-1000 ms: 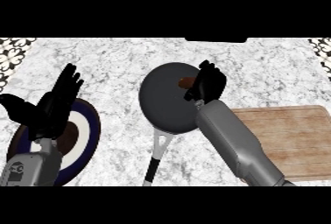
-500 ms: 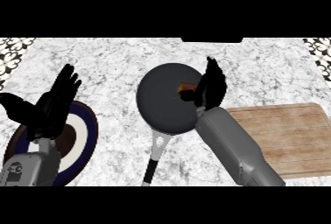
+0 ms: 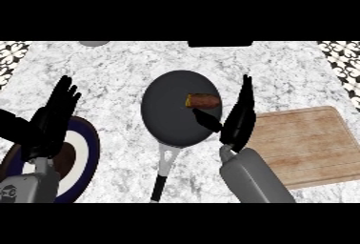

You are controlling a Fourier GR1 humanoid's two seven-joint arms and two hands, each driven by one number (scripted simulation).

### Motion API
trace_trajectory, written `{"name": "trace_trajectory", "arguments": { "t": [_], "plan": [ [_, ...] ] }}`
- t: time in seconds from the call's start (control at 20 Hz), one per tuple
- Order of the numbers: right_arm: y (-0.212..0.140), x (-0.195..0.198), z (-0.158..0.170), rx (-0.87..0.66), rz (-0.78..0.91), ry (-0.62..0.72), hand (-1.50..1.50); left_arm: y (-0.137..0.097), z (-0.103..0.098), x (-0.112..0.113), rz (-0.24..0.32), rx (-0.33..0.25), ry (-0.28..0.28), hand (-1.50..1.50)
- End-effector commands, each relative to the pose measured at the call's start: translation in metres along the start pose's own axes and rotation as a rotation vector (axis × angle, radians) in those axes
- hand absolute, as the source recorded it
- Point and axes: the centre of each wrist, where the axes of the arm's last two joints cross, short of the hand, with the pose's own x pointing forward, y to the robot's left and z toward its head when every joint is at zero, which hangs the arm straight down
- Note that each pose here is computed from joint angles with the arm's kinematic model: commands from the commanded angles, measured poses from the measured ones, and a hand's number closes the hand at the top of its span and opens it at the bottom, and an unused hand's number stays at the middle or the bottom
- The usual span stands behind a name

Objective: Pick the sweet potato from the cutting board and place it in the pan

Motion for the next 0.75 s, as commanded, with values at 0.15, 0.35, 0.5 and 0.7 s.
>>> {"name": "trace_trajectory", "arguments": {
  "t": [0.15, 0.35, 0.5, 0.7],
  "plan": [
    [-0.072, -0.011, 0.066, 0.025, -0.280, 0.001, -1.50, 0.002, 0.006, 0.000, -0.001, 0.003, -0.016, 0.00],
    [-0.120, -0.032, 0.098, 0.028, -0.252, -0.046, -1.50, -0.004, 0.001, 0.001, 0.007, 0.004, 0.000, 0.00],
    [-0.138, -0.051, 0.115, 0.018, -0.231, -0.043, -1.50, 0.017, 0.008, 0.004, 0.010, -0.012, -0.010, 0.00],
    [-0.133, -0.061, 0.129, 0.008, -0.204, -0.053, -1.50, 0.007, 0.004, -0.006, -0.001, -0.006, -0.013, 0.00]
  ]
}}
